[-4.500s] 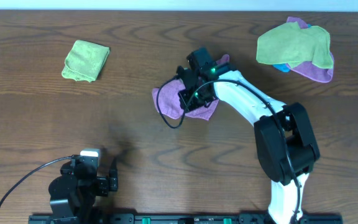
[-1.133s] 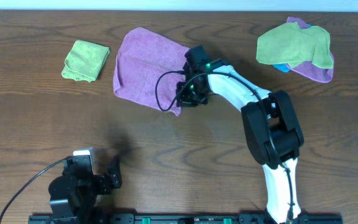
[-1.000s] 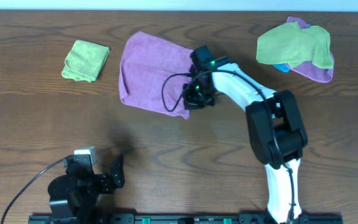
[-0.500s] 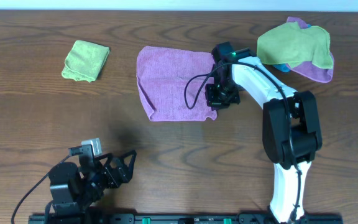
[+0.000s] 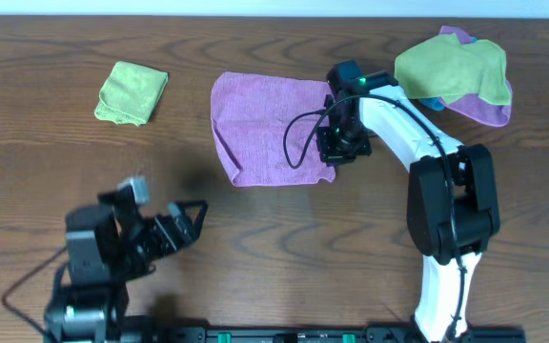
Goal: Fold the cloth
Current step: 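Reach left gripper to the purple cloth's left edge and grasp it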
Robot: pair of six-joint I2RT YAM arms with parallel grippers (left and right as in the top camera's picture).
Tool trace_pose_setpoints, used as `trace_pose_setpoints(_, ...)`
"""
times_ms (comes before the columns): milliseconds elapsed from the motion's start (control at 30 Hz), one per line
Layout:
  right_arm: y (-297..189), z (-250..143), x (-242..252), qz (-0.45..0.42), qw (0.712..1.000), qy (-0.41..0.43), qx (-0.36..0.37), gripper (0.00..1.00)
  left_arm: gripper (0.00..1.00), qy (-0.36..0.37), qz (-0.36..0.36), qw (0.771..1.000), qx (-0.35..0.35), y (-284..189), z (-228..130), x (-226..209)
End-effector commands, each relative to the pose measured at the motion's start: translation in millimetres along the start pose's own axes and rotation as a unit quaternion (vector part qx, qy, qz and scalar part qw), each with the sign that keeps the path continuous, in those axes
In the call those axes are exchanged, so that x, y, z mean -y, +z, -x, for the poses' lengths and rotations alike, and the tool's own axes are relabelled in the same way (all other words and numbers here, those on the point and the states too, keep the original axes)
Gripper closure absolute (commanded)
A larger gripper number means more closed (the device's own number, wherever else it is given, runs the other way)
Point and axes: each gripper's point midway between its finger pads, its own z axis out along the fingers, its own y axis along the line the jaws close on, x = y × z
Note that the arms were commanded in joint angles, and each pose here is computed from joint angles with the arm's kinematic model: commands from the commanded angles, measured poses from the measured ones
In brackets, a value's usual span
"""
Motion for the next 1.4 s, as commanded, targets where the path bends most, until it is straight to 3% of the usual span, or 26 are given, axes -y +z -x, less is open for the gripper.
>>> trace_pose_setpoints(0, -10.1, 1.4, 2.3, -0.002, 1.0, -0.006, 0.013, 0.99, 0.04, 0.013, 0.024, 0.999, -0.042, 15.1, 5.1, 6.1)
trace_pose_setpoints(200, -10.4, 0.4, -1.2, 0.009, 1.0, -0.006, 0.01, 0.99, 0.04, -0.023, 0.056, 0.989, -0.136, 66.5, -12.3, -7.7)
trace_pose_setpoints(433, -10.6, 0.1, -1.3, 0.009, 1.0, -0.006, 0.01, 0.98, 0.04, -0.054, 0.055, 0.984, -0.164, 111.3, -10.0, -22.7)
trace_pose_setpoints(867, -14.9, 1.4, -6.4, 0.022, 1.0, -0.008, 0.016, 0.98, 0.04, -0.114, 0.077, 0.983, -0.118, 157.6, 12.3, -47.0)
trace_pose_setpoints(1367, -16.0, 1.9, -6.7, 0.022, 1.0, -0.008, 0.018, 0.98, 0.04, -0.128, 0.063, 0.984, -0.102, 191.5, 19.9, -60.4)
